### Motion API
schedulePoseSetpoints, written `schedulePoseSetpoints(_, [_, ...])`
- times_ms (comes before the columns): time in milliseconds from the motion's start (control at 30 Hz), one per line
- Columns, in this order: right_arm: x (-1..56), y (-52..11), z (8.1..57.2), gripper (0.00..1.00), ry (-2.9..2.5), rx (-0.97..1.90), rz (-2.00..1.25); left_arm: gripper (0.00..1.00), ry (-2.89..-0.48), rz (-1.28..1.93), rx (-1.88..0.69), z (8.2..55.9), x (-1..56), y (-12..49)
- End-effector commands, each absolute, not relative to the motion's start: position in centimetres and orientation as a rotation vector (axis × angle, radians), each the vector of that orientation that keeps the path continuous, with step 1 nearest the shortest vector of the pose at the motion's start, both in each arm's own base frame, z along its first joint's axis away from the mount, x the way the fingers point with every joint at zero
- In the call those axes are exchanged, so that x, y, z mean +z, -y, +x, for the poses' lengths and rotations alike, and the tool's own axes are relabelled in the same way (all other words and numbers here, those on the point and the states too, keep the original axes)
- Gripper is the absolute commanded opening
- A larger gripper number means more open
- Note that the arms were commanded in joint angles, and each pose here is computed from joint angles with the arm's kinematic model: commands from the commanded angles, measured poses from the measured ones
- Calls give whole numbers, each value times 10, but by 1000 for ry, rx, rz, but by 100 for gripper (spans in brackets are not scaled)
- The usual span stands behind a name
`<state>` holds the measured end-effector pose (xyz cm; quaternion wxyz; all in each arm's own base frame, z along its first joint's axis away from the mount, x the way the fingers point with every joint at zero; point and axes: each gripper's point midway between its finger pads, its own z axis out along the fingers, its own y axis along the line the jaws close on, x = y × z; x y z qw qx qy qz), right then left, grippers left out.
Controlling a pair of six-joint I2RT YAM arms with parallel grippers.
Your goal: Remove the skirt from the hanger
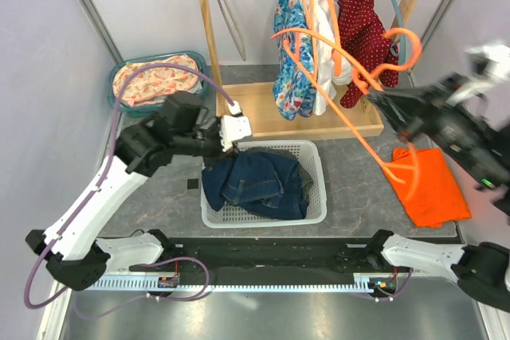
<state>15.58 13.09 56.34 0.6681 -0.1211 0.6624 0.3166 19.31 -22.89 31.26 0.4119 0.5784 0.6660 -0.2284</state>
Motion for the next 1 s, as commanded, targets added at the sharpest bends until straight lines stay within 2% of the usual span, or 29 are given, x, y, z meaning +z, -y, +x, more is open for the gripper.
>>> schedulePoseSetpoints(0, [532,-172,215,0,-1645,620,-209,2,-1748,1527,-462,208,264,238])
schedulePoseSetpoints(167, [527,-192,252,0,-1696,531,-164,2,-1788,1475,-398,238,222,253])
schedulePoseSetpoints(367, [512,-214,291,0,-1751,426,-147,4,-1857,1480,-195,260,135,244])
schedulePoseSetpoints(433, [511,-218,302,0,-1749,390,-137,23,-1892,1585,-119,250,97,239])
schedulePoseSetpoints(500, [513,-218,310,0,-1740,358,-123,36,-1884,1637,25,251,74,229])
schedulePoseSetpoints(667, [527,-232,333,0,-1671,316,-144,54,-1838,1708,247,254,32,210])
schedulePoseSetpoints(767, [534,-242,350,0,-1620,299,-154,66,-1849,1728,274,249,14,202])
schedulePoseSetpoints(800, [536,-244,354,0,-1608,295,-154,76,-1852,1729,275,248,12,202])
schedulePoseSetpoints(833, [541,-250,361,0,-1584,298,-153,92,-1857,1724,273,247,11,201])
schedulePoseSetpoints(867, [544,-251,366,0,-1567,281,-163,99,-1862,1721,272,247,11,201])
schedulePoseSetpoints(967, [549,-260,380,0,-1516,252,-172,100,-1908,1718,179,238,21,209])
